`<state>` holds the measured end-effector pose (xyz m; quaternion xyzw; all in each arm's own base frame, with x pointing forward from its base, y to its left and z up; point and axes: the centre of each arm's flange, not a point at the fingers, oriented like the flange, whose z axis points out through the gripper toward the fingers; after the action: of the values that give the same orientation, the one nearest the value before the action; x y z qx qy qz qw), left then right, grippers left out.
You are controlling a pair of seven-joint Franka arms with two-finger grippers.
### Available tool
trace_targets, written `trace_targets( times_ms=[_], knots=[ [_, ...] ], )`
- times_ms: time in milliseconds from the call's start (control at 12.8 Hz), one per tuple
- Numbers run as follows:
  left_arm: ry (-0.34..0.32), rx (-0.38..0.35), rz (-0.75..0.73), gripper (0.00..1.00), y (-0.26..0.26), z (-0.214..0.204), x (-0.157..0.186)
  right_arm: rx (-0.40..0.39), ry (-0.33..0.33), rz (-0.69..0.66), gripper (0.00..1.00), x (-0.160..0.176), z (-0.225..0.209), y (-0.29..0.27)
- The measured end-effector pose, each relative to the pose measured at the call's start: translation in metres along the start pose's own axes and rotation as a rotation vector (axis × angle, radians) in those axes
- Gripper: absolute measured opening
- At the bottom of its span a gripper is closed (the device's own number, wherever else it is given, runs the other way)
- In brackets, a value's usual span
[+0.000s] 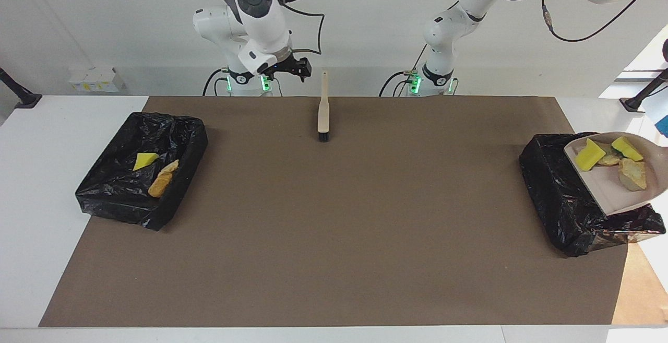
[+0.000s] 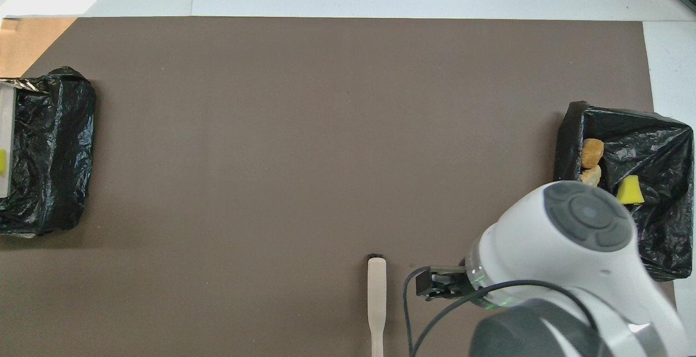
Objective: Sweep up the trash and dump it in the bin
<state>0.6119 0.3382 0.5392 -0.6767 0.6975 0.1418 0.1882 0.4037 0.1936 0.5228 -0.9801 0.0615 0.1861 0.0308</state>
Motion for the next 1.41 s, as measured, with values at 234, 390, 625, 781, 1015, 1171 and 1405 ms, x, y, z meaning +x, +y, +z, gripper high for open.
trace_targets(
  times_ms=[234, 390, 625, 781, 1015, 1171, 1405],
  knots=[
    [-0.22, -0.059, -0.013, 0.33, -0.013, -0.002, 0.037, 0.0, 0.059, 0.028, 1.0, 0.006, -0.053, 0.034],
    [-0.379, -0.065, 0.004, 0.33, -0.013, -0.012, 0.062, -0.029, 0.099, 0.04, 1.0, 0.005, -0.075, 0.043],
    [-0.541, -0.028, 0.016, 0.33, -0.001, -0.05, 0.07, -0.041, 0.142, 0.029, 1.0, 0.014, -0.096, 0.049],
    [-0.567, 0.001, 0.02, 0.33, 0.007, -0.082, 0.06, -0.024, 0.16, 0.025, 1.0, 0.023, -0.109, 0.065],
    [-0.563, 0.038, 0.014, 0.33, 0.014, -0.112, 0.059, 0.004, 0.187, 0.014, 1.0, 0.036, -0.129, 0.109],
    [-0.481, 0.055, -0.018, 0.33, 0.014, -0.114, 0.067, 0.013, 0.209, 0.01, 1.0, 0.046, -0.143, 0.123],
    [-0.304, 0.059, -0.083, 0.33, 0.012, -0.11, 0.084, -0.058, 0.242, -0.027, 1.0, 0.066, -0.163, 0.114]
  ],
)
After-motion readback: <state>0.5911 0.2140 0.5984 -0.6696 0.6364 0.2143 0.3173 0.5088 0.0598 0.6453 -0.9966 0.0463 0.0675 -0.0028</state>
